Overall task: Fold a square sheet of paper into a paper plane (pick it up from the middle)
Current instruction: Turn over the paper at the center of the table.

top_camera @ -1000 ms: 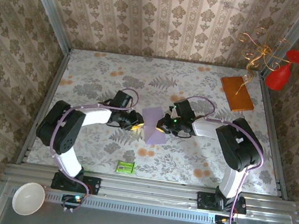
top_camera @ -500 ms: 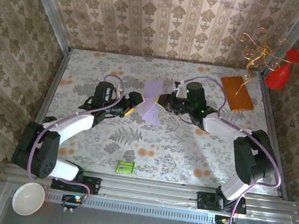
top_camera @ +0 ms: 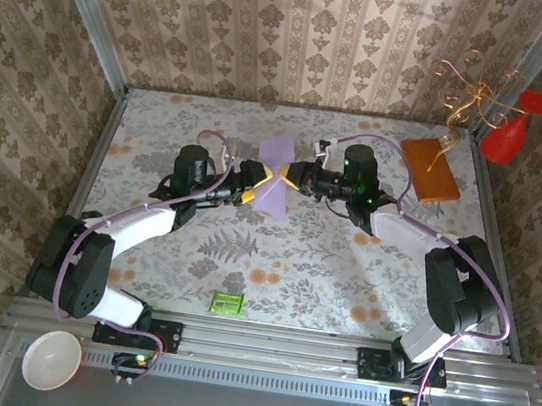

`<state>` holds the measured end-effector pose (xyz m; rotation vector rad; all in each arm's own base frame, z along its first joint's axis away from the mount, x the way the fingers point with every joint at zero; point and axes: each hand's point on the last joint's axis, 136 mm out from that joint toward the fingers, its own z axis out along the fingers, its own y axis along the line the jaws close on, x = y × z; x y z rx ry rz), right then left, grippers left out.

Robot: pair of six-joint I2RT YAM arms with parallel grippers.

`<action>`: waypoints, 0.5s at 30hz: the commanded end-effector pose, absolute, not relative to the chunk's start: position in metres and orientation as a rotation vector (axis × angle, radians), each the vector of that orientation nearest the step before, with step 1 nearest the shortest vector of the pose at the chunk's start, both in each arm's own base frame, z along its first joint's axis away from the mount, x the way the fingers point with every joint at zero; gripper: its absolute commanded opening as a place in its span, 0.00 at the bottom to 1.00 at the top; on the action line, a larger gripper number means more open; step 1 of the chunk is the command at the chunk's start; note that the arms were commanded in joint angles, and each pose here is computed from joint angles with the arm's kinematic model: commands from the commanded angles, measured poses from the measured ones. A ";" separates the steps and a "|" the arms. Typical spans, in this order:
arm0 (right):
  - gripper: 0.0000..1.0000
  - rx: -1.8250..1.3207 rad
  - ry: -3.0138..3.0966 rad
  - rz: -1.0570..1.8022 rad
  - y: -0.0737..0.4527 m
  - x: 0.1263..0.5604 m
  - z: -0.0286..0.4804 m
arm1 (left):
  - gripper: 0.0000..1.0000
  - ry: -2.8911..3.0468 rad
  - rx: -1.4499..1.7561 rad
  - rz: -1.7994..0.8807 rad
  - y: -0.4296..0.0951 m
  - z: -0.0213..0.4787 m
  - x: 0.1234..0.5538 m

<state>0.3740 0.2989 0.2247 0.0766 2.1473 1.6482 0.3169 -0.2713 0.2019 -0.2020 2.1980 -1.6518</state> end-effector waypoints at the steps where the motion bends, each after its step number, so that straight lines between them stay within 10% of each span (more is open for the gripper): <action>1: 0.09 0.051 2.118 1.679 0.297 0.369 0.235 | 0.65 2.141 -0.139 -1.716 -0.278 0.216 0.318; 15: 0.18 0.129 2.183 1.649 0.287 0.372 0.210 | 0.24 2.136 -0.127 -1.716 -0.277 0.215 0.324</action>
